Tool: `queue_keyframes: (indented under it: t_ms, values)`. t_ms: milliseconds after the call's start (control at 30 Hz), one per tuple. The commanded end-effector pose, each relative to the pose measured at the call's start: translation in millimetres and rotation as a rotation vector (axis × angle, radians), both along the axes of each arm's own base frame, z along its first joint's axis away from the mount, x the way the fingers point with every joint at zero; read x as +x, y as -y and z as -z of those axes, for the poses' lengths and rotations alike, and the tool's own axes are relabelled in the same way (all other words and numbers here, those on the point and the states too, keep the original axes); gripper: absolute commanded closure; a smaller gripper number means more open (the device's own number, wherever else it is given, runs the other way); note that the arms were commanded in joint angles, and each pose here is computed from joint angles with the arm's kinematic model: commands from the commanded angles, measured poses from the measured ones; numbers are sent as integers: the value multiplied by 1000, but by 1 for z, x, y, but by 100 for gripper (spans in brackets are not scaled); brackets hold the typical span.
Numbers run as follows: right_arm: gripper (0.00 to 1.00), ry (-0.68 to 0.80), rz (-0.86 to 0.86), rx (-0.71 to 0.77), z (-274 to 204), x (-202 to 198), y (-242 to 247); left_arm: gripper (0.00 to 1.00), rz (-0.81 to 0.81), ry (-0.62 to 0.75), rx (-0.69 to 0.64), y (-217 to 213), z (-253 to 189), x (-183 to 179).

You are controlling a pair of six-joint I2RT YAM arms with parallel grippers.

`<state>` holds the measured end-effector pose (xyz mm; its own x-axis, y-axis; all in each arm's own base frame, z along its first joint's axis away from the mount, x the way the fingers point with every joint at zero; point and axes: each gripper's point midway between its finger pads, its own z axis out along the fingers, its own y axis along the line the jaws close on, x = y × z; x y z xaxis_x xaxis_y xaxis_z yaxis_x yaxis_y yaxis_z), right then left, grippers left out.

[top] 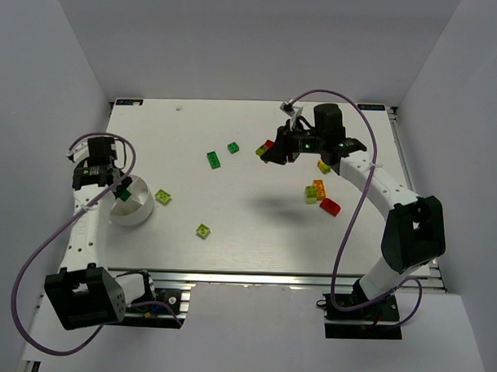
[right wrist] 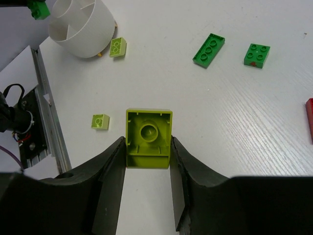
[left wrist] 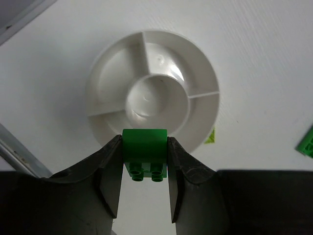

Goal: Sort the legos into containers by color

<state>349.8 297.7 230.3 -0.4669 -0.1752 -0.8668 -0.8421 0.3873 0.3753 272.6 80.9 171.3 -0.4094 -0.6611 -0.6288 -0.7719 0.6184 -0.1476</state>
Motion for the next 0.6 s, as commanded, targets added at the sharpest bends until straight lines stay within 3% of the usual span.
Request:
queue_keyframes:
  t_ms: [0, 167, 367, 567]
  values:
    - [100, 65, 2, 3, -13, 7, 0, 100, -9, 13, -8, -18, -11, -4]
    - [100, 45, 3, 0, -6, 3, 1, 100, -89, 69, 18, -41, -25, -3]
    - [100, 22, 1, 10, -1, 1, 0, 100, -397, 76, 123, -83, -32, -27]
    - [100, 9, 6, 31, -2, -1, -1, 100, -523, 108, 116, -95, -27, -25]
